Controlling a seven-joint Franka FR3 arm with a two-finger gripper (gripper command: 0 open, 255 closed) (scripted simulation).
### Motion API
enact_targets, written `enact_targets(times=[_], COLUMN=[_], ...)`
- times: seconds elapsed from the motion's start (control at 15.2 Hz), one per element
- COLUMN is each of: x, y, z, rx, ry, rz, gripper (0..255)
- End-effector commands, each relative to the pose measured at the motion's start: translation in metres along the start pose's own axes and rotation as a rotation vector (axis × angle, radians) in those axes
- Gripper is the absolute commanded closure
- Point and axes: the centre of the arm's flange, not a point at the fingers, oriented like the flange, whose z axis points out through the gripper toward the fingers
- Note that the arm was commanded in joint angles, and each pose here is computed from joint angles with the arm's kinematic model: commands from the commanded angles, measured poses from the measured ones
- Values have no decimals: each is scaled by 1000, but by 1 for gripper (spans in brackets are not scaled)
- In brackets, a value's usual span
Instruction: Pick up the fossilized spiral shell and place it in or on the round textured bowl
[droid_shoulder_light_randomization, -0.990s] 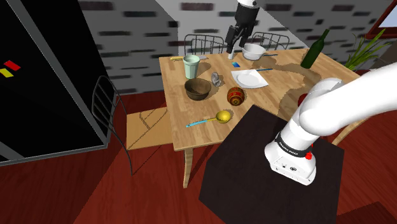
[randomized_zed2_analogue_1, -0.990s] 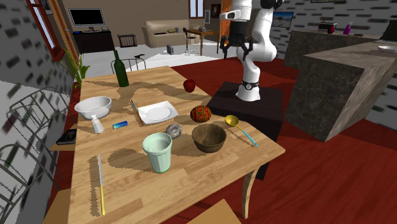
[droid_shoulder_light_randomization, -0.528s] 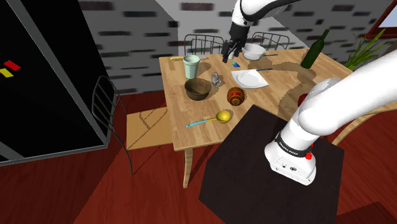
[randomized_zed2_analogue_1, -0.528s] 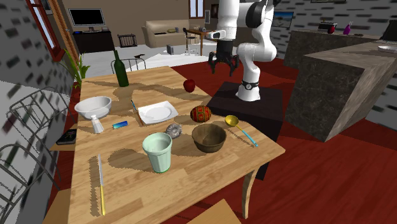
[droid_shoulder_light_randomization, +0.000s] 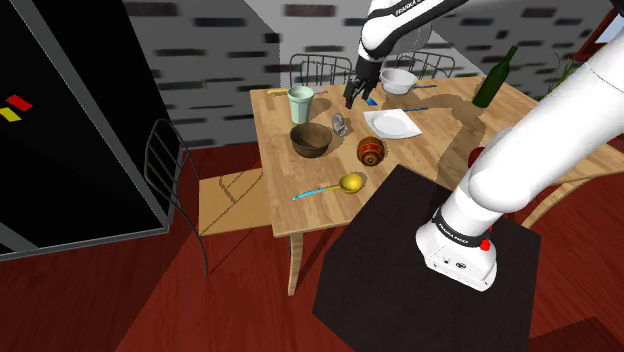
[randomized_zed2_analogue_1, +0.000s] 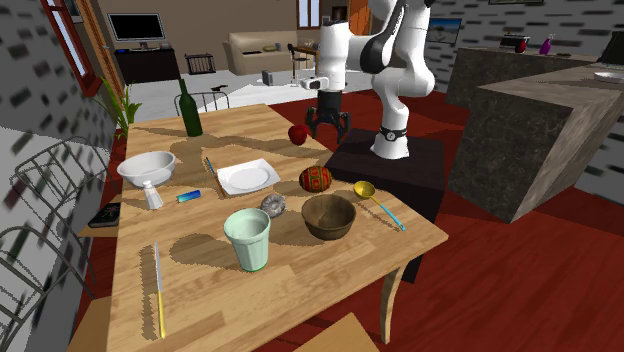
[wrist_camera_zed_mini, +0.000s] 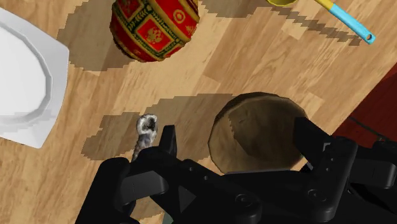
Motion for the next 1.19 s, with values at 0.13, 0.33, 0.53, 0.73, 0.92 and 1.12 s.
enact_targets(times=[0.13, 0.33, 0.53, 0.73, 0.92, 1.12], x=[22, 36, 50, 64, 78, 89], y=[26, 46, 67, 87, 108, 123], z=[42, 73, 103, 134, 164, 187], rx=[-2, -3, -3, -3, -3, -3], ry=[8, 14, 19, 24, 29, 33], rz=[5, 10, 14, 18, 22, 26], gripper=[0, 0, 0, 0, 0, 0])
